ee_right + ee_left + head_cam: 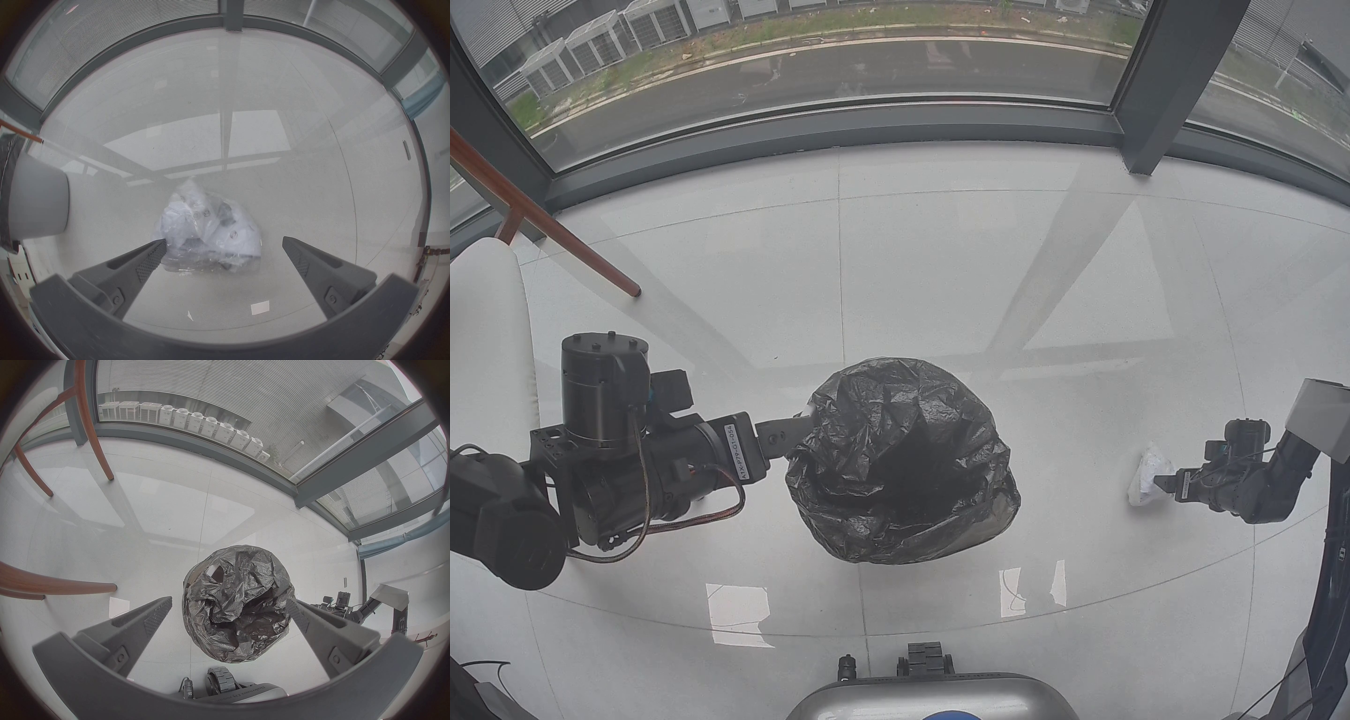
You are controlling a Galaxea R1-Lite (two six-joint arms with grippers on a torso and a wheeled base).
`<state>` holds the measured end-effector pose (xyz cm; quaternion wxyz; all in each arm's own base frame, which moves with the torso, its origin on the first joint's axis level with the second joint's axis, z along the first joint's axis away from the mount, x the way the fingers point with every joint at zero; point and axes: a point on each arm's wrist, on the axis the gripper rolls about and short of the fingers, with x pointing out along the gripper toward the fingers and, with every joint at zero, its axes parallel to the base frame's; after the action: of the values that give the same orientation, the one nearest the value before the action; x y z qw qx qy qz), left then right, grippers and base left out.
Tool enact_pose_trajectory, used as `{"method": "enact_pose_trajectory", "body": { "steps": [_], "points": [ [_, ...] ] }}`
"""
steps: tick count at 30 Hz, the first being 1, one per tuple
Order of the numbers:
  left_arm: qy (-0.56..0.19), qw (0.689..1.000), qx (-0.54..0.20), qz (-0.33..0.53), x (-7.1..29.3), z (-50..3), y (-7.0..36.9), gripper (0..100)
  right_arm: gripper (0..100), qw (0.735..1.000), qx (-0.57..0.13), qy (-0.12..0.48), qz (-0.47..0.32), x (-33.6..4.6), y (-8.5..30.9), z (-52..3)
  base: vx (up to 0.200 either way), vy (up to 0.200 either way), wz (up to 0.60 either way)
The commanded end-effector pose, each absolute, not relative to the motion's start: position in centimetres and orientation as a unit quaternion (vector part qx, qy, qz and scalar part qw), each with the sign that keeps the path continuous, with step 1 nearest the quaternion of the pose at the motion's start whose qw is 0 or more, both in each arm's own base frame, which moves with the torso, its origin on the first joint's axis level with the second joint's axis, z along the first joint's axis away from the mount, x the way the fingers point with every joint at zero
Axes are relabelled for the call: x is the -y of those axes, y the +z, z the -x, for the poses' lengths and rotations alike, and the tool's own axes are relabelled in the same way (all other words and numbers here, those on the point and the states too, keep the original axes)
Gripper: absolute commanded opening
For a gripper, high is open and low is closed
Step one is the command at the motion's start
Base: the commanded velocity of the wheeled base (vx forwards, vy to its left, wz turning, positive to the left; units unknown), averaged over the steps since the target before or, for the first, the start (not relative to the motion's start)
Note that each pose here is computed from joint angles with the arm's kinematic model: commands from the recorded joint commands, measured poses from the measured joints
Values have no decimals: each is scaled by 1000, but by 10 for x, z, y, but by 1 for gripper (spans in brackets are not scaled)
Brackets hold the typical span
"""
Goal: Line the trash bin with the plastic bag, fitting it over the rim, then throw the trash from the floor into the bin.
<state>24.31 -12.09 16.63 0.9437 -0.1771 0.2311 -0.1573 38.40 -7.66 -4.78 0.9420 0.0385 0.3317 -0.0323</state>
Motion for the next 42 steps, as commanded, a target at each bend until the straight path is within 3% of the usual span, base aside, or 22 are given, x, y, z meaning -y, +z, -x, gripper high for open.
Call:
{"method": "enact_pose_trajectory", "body": {
  "steps": [1, 9, 20, 36, 37, 42],
  "points": [
    [-158, 943, -232, 177, 122, -243, 165, 100, 100, 944, -324, -43, -51, 85, -46, -392, 0, 0, 0],
    [-158, 944, -231, 177, 122, -244, 166, 100, 100, 939, -332, -27, -87, 76, -43, -395, 0, 0, 0],
    [-158, 944, -227, 179, 122, -245, 168, 100, 100, 941, -331, 0, -75, 55, -43, -401, 0, 0, 0],
    [-162, 946, -213, 184, 124, -249, 177, 100, 100, 937, -346, 6, -56, 59, -64, -420, 0, 0, 0],
    [-162, 946, -213, 184, 124, -249, 177, 100, 0, 936, -347, 5, -55, 59, -66, -421, 0, 0, 0],
    [-160, 946, -213, 184, 123, -249, 177, 100, 0, 936, -349, 9, -52, 57, -68, -421, 0, 0, 0]
  ]
}}
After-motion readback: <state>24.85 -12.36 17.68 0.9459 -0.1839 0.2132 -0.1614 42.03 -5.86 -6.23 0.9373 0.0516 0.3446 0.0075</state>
